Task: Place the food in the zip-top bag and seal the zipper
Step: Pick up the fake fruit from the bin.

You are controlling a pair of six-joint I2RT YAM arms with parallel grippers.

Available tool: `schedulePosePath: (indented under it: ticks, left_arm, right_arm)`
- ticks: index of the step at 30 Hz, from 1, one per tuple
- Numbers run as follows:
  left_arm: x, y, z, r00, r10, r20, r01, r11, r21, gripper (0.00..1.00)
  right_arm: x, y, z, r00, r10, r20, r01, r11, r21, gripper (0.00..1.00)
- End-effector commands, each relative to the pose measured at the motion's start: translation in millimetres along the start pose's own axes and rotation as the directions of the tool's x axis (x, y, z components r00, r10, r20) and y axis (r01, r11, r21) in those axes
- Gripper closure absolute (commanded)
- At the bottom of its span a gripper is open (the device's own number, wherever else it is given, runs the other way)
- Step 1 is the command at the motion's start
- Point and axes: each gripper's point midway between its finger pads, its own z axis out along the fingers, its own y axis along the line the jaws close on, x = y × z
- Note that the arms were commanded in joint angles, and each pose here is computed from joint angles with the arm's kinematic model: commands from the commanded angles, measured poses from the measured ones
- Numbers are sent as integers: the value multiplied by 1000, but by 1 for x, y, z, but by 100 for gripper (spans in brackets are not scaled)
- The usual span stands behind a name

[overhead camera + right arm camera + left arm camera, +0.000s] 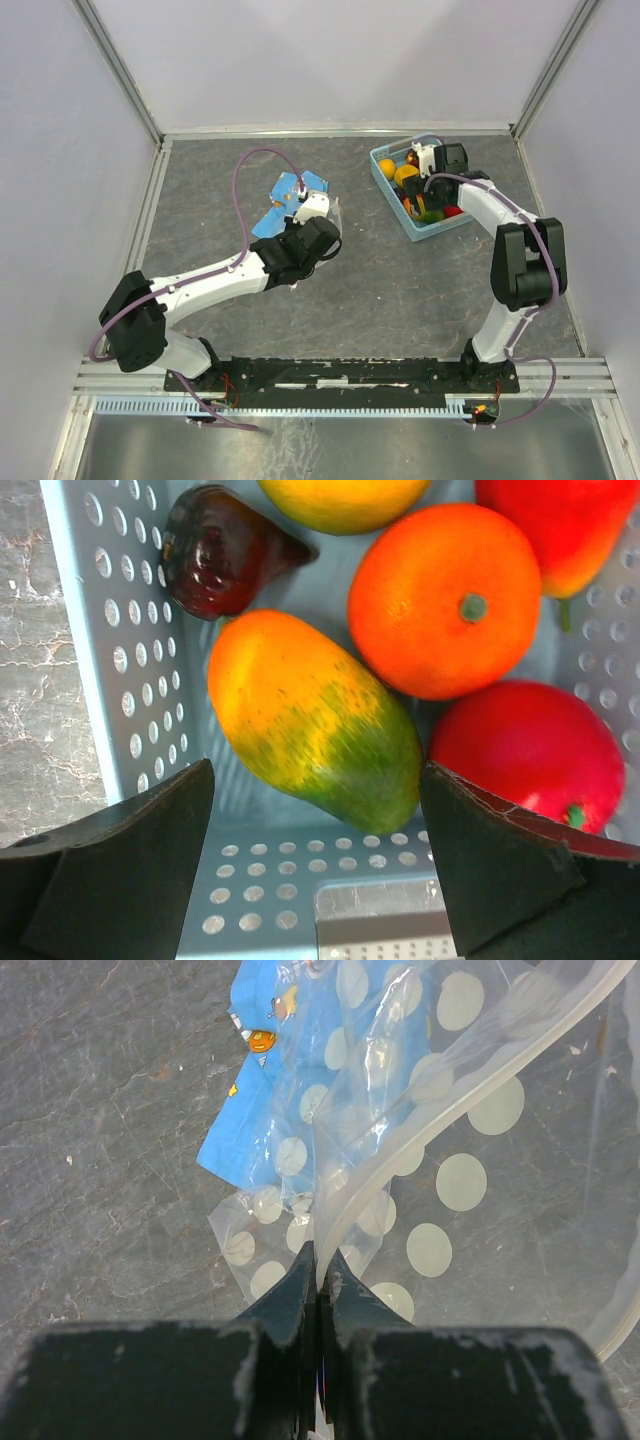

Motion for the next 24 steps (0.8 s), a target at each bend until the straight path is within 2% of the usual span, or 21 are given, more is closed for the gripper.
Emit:
schedulePosePath:
  ticks: [1,6,15,19,24]
  left_arm:
    - [-14,1,-1,999,-23,45,23,1000,7,97]
    - [-13,-1,1,999,-14,39,13,1000,7,97]
    - [-12,-2,1,999,-13,38,13,1000,13,97]
    - [-12,-2,1,999,-10,36,9,1000,14,97]
    - [-12,-2,0,999,-15,38,15,1000,17,97]
  right_arm:
    - [-27,6,7,995,-66,68,71,995,-73,8]
    - [-19,7,26,997,-77,26,79,993,-89,2]
    - [1,17,50,998,-43,-48,36,990,-137,2]
    - [4,21,53,998,-25,-59,16,988,-154,6]
    - [3,22,47,998,-1,-58,-8,989,-150,20]
